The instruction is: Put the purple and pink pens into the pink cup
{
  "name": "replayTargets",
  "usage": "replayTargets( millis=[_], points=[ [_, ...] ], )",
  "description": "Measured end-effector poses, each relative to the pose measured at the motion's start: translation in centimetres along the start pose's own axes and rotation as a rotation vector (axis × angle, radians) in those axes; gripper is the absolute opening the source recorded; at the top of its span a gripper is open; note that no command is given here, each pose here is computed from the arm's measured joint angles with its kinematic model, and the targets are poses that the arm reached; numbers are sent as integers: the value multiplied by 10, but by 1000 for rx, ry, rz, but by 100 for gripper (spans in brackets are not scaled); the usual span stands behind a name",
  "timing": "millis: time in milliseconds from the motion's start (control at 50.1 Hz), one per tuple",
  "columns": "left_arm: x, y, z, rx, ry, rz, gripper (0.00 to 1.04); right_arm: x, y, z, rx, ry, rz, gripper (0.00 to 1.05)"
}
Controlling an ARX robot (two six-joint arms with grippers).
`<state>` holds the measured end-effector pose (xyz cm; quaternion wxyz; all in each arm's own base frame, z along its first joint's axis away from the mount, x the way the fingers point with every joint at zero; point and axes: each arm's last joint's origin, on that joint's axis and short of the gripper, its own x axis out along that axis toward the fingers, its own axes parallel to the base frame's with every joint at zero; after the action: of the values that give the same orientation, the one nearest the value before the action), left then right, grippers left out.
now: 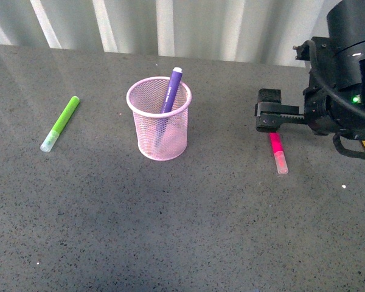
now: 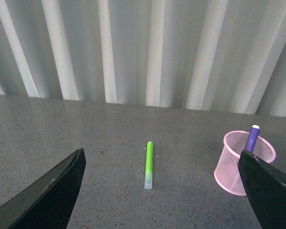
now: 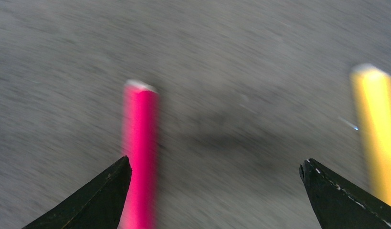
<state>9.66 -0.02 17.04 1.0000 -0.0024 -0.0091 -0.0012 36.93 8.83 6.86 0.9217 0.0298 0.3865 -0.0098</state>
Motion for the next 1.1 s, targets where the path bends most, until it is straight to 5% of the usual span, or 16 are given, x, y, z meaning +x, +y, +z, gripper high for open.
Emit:
replayTargets(
  millis=[678, 798, 1097],
  points=[
    [0, 0, 0, 0, 0, 0, 98, 33, 17, -2, 19, 37, 1, 98],
    [0, 0, 0, 0, 0, 0, 98, 35, 18, -1, 17, 43, 1, 85],
    [0, 0, 0, 0, 0, 0, 98, 37, 21, 1, 22, 37, 44, 27]
  ],
)
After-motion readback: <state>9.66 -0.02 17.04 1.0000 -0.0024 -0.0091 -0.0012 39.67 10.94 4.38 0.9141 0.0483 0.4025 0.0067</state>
